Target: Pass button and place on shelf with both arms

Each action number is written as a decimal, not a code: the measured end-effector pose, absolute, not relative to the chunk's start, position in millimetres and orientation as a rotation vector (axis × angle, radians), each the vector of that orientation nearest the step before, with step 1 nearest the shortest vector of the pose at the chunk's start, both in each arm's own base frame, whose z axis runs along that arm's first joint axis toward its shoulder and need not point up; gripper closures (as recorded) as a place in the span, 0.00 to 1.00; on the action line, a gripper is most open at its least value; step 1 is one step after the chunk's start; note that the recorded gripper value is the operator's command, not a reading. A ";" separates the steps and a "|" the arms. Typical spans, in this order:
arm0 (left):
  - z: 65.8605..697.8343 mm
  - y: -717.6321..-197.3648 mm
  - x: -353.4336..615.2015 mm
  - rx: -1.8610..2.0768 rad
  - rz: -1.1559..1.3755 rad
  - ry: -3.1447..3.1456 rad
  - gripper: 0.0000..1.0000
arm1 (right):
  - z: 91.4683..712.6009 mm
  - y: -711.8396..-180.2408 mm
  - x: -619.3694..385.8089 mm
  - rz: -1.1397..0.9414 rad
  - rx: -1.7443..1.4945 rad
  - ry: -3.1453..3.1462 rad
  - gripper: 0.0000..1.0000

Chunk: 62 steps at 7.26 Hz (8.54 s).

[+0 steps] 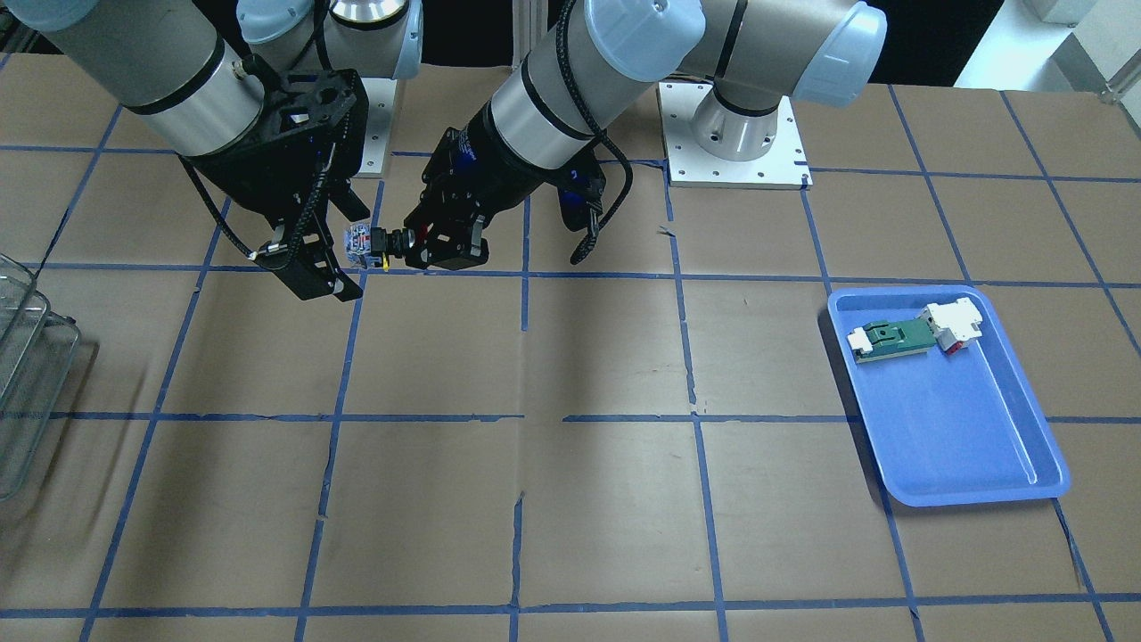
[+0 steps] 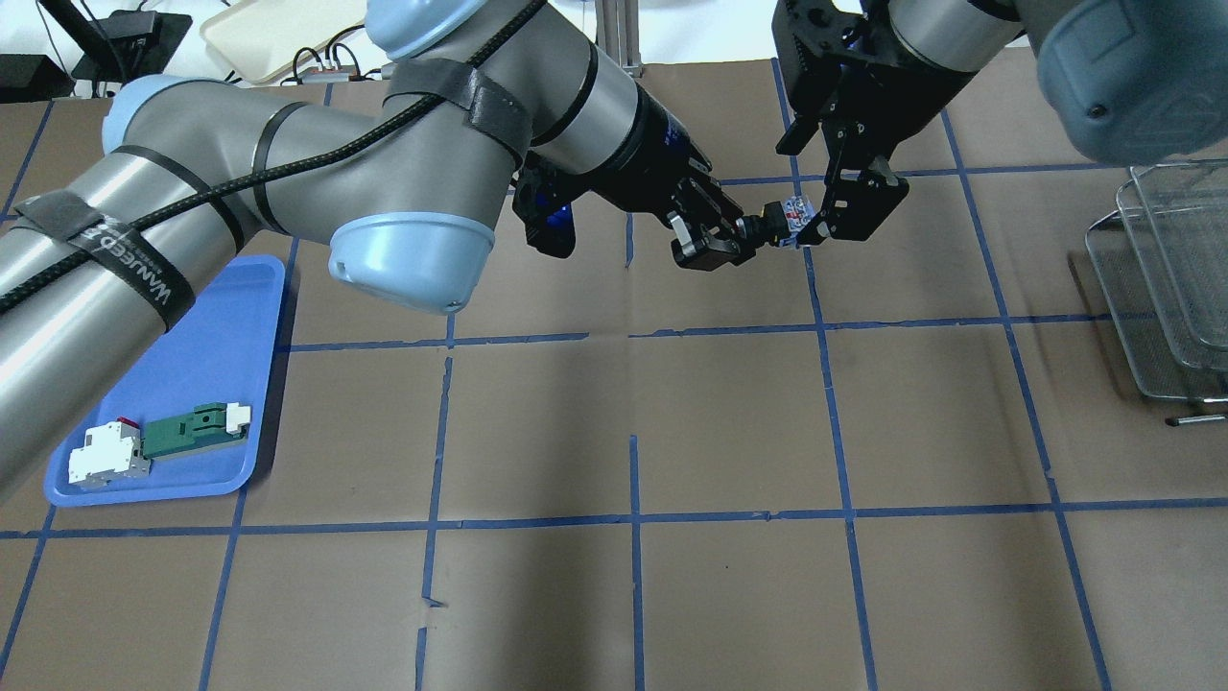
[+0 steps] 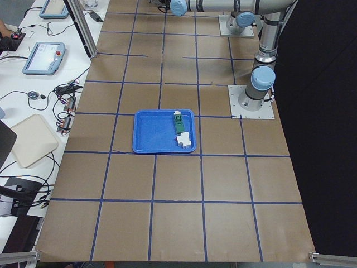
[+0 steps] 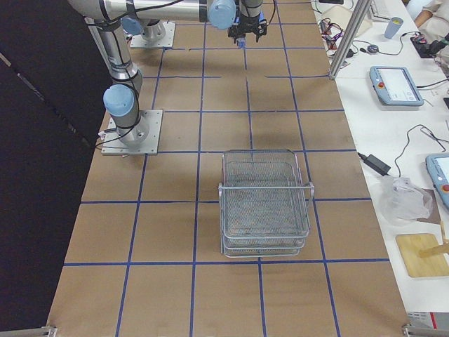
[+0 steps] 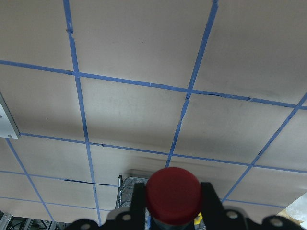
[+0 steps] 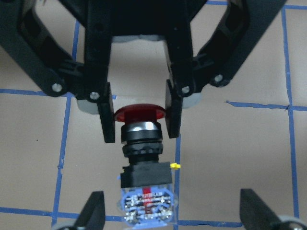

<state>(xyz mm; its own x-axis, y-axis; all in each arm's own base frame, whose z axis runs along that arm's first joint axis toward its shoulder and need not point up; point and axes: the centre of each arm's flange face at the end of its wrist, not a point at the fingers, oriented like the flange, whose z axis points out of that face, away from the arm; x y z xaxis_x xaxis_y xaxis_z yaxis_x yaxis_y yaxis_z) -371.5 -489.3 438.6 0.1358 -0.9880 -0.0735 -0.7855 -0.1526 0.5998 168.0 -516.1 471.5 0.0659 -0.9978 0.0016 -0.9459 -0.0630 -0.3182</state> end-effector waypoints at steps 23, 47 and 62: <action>423.3 -560.0 -203.3 1.801 -0.274 -2.009 0.00 | 475.1 -530.5 -3.0 -0.228 -2.106 2.163 1.00; 497.6 -441.7 -98.7 -0.055 0.017 -3.153 0.00 | 515.0 -494.1 122.1 -0.193 -1.309 2.940 0.00; 497.7 -442.0 -94.2 -0.049 0.028 -3.136 0.00 | 483.9 -493.8 130.7 0.049 -0.067 3.168 0.00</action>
